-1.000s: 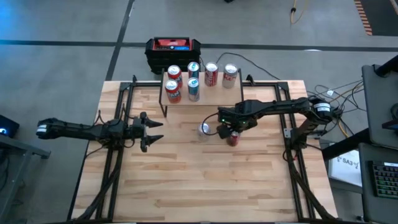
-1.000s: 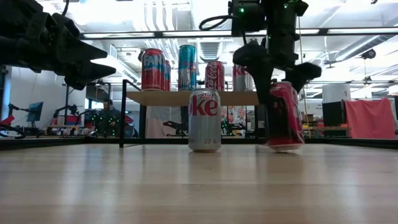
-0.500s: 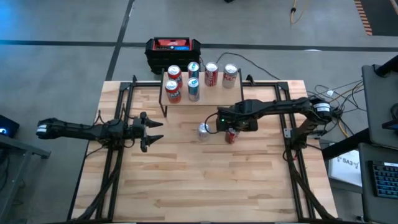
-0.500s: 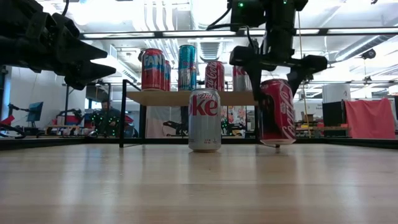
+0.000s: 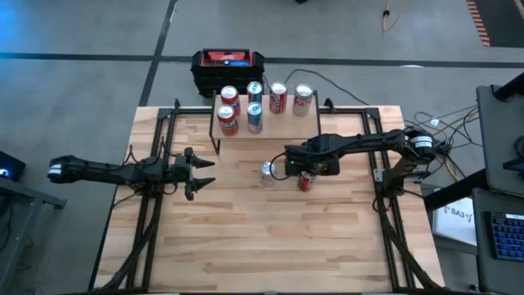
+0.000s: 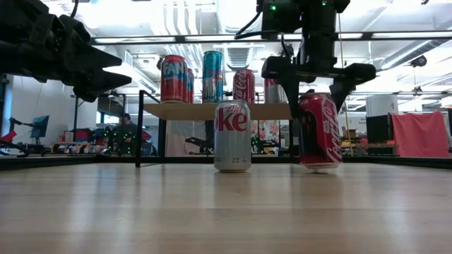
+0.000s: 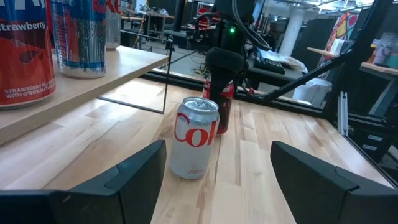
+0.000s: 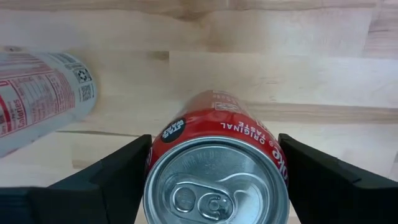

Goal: Place canned beverage on shelf
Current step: Put the red and white soda can on the shelf aligned with the other red and white soda can

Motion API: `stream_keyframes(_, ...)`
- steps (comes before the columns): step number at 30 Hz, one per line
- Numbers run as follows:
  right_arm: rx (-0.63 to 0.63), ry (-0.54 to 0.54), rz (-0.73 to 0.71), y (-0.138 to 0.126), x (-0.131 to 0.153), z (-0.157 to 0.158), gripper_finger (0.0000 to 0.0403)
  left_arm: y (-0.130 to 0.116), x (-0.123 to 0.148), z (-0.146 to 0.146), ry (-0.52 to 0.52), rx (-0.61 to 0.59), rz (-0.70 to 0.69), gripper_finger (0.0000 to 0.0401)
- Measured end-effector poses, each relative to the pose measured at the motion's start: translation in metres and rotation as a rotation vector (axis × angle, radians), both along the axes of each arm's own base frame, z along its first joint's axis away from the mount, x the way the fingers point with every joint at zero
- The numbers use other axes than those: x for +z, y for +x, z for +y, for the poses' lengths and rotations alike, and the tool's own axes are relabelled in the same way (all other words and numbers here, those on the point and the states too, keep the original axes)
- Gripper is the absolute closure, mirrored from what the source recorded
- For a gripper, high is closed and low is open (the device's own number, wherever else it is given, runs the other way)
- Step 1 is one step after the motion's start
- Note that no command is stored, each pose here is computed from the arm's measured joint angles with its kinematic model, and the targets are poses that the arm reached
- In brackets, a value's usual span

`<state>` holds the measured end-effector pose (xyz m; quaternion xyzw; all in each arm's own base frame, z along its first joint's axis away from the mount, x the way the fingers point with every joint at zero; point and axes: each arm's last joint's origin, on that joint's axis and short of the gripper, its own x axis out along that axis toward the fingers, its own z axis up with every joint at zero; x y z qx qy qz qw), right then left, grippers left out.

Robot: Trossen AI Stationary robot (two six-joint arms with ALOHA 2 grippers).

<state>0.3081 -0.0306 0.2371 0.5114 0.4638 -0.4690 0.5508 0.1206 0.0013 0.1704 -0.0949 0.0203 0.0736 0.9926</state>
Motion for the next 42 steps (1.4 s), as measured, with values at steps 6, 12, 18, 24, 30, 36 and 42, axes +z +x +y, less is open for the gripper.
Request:
stream_keyframes(6, 0.055, 0.000, 0.002, 0.000, 0.000, 0.001, 0.0083, 0.000, 0.000, 0.000, 0.000, 0.000, 0.000, 0.0127)
stream_keyframes(12, 0.117, -0.006, 0.003, 0.000, 0.000, 0.004, 0.0062, 0.000, 0.000, 0.000, 0.000, 0.000, 0.000, 0.0127)
stream_keyframes(18, 0.138, -0.013, -0.003, 0.001, 0.000, 0.006, 0.0054, 0.000, 0.000, 0.000, 0.000, 0.000, 0.000, 0.0127)
stream_keyframes(24, 0.305, -0.034, 0.002, 0.002, 0.000, 0.011, 0.0036, 0.000, 0.000, 0.000, 0.000, 0.000, 0.000, 0.0127)
stream_keyframes(30, 0.368, -0.042, 0.005, 0.002, 0.000, 0.017, 0.0020, 0.000, 0.000, 0.000, 0.000, 0.000, 0.000, 0.0127)
stream_keyframes(36, 0.412, -0.060, 0.038, -0.001, 0.000, 0.024, 0.0018, 0.000, 0.000, 0.000, 0.000, 0.000, 0.000, 0.0127)
stream_keyframes(42, 0.425, -0.103, 0.082, -0.004, 0.000, 0.028, 0.0018, 0.000, 0.000, 0.000, 0.000, 0.000, 0.000, 0.0127)
